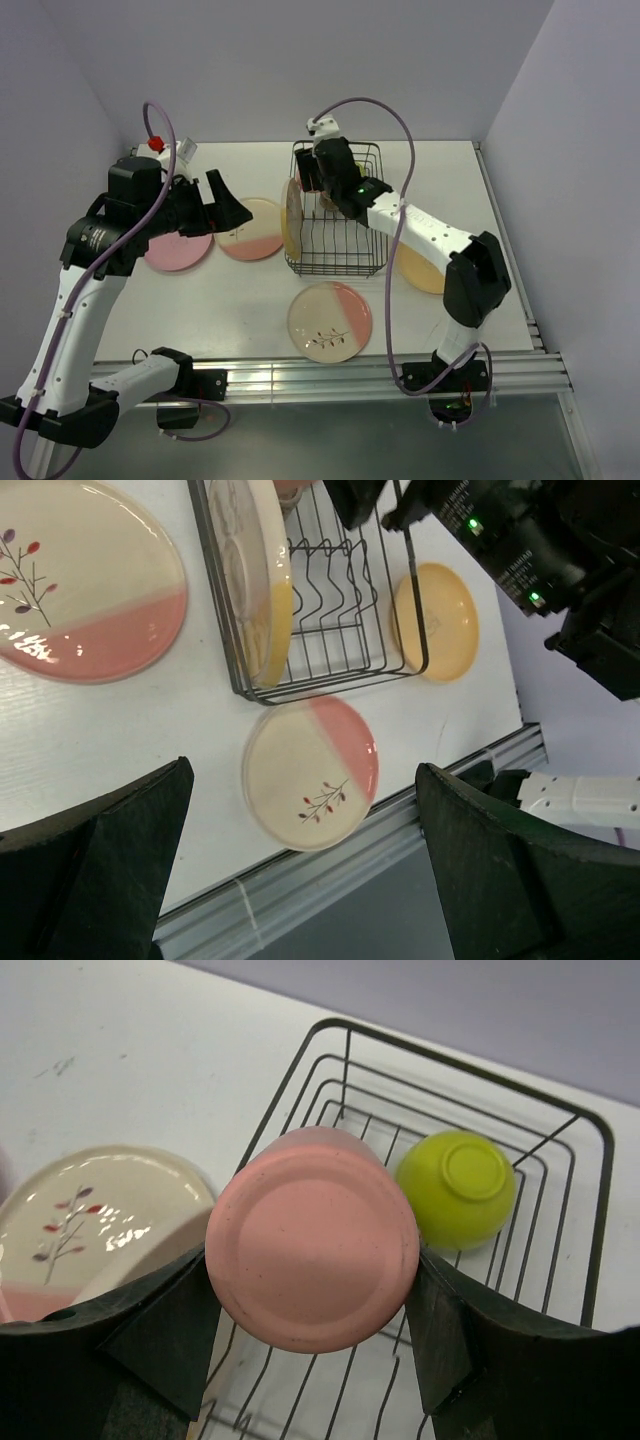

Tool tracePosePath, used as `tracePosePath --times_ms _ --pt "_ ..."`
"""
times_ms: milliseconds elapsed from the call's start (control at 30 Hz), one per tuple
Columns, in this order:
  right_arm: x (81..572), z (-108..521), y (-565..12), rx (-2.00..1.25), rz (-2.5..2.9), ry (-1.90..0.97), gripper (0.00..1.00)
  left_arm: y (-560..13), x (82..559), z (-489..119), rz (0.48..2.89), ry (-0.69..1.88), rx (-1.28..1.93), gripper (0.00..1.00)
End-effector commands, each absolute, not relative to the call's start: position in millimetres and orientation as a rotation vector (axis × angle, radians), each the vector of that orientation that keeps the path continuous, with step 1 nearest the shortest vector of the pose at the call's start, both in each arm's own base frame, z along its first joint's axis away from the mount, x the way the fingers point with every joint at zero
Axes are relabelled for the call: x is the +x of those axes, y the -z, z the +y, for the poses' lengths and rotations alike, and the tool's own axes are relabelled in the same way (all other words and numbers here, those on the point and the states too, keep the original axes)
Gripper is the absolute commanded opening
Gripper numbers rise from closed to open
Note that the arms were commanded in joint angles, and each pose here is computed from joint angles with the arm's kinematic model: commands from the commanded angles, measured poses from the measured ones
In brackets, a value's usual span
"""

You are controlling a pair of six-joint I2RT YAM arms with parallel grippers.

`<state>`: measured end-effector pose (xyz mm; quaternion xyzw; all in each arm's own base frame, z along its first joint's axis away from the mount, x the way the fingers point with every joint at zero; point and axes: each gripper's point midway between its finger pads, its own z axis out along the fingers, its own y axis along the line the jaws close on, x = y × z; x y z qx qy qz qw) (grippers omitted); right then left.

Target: Load the mixed dishes into the dish rack

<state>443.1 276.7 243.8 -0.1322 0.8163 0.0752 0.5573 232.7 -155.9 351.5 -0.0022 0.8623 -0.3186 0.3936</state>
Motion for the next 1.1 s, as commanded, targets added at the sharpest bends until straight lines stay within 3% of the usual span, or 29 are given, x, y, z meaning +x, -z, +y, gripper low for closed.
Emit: tracePosePath --times_ms 0,300,600,1067 --pt "476 266 -293 -0.21 1.719 -0.031 0.0 -353 218 -151 2.16 0.774 0.136 0.99" --pt "524 293 -237 -0.329 1.759 0.11 0.0 -348 211 -137 2.157 0.686 0.158 0.99" --pt "559 309 -221 -0.323 1.783 0.082 0.0 -340 210 -126 2.169 0.601 0.161 0.99" --pt "553 297 -192 -0.244 1.919 -0.023 0.0 -331 217 -127 2.199 0.578 0.168 0.99"
